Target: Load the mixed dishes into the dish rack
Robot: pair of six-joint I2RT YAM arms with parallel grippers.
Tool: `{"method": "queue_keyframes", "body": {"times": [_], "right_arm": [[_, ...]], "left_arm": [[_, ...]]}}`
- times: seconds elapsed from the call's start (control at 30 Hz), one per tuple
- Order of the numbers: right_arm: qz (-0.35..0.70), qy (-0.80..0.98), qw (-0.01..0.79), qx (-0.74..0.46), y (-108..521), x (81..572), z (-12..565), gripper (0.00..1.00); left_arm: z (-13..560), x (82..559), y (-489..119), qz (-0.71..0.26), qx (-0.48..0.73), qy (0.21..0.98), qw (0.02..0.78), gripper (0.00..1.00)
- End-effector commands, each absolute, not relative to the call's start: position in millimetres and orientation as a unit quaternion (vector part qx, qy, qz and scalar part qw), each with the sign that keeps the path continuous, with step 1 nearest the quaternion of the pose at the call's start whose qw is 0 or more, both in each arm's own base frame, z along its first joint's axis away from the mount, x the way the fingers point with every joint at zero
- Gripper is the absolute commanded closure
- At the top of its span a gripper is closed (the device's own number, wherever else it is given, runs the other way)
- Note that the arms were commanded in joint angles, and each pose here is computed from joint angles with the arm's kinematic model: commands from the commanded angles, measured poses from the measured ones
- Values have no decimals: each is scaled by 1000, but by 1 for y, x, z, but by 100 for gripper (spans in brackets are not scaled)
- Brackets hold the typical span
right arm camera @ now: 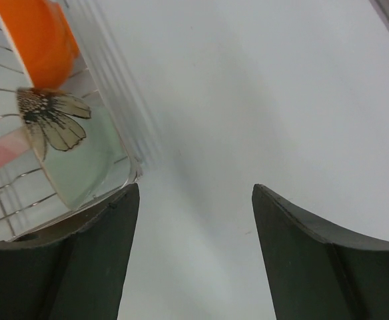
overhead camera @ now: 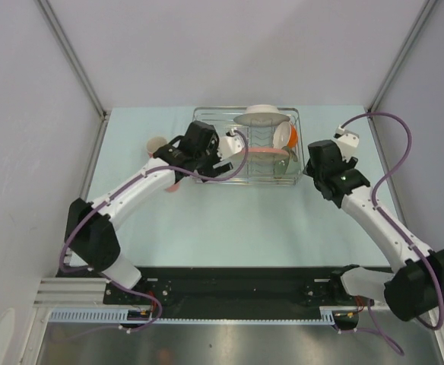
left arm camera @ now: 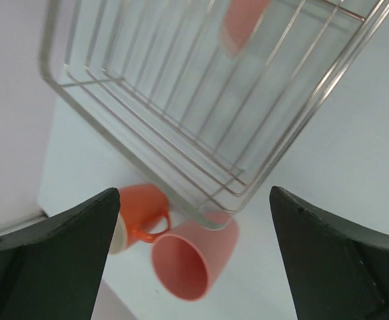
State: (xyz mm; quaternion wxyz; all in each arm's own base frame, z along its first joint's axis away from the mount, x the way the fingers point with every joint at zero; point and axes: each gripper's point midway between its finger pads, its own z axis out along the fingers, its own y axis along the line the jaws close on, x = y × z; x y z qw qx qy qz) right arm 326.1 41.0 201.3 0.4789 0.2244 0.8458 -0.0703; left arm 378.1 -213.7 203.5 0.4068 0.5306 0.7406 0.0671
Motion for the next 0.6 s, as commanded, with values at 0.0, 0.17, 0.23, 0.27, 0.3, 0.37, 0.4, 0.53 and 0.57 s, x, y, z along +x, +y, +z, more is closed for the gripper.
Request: {"method": "queue_keyframes", "body": {"times": [0.0, 0.17, 0.23, 0.27, 0.3, 0.37, 0.4, 0.53, 0.57], "right_arm": [[-43, 852, 457, 252, 49, 339, 180, 27], [-43, 862, 440, 246, 56, 345, 164, 27], [-45, 867, 432, 245, 57, 347, 157, 27], [-45, 867, 431, 246, 56, 347, 155, 28], [-45, 869, 428, 246, 56, 350, 152, 27], [-42, 870, 424, 247, 58, 351, 147, 28], [-42, 872, 420, 248, 57, 354, 143, 28], [-44, 878, 406, 251, 58, 359, 128, 29], [-44, 880, 402, 248, 59, 358, 124, 30]], "left_arm": [[204, 398, -218, 31, 459, 769, 444, 1], [196, 422, -201, 28, 424, 786, 448, 2], [195, 427, -200, 24, 416, 789, 452, 3], [195, 430, -196, 26, 412, 791, 452, 3], [193, 431, -196, 25, 409, 792, 453, 3], [185, 433, -192, 27, 405, 797, 447, 3], [183, 436, -192, 29, 403, 797, 450, 3], [166, 440, -187, 31, 393, 806, 442, 3], [161, 441, -187, 33, 393, 807, 440, 3]]}}
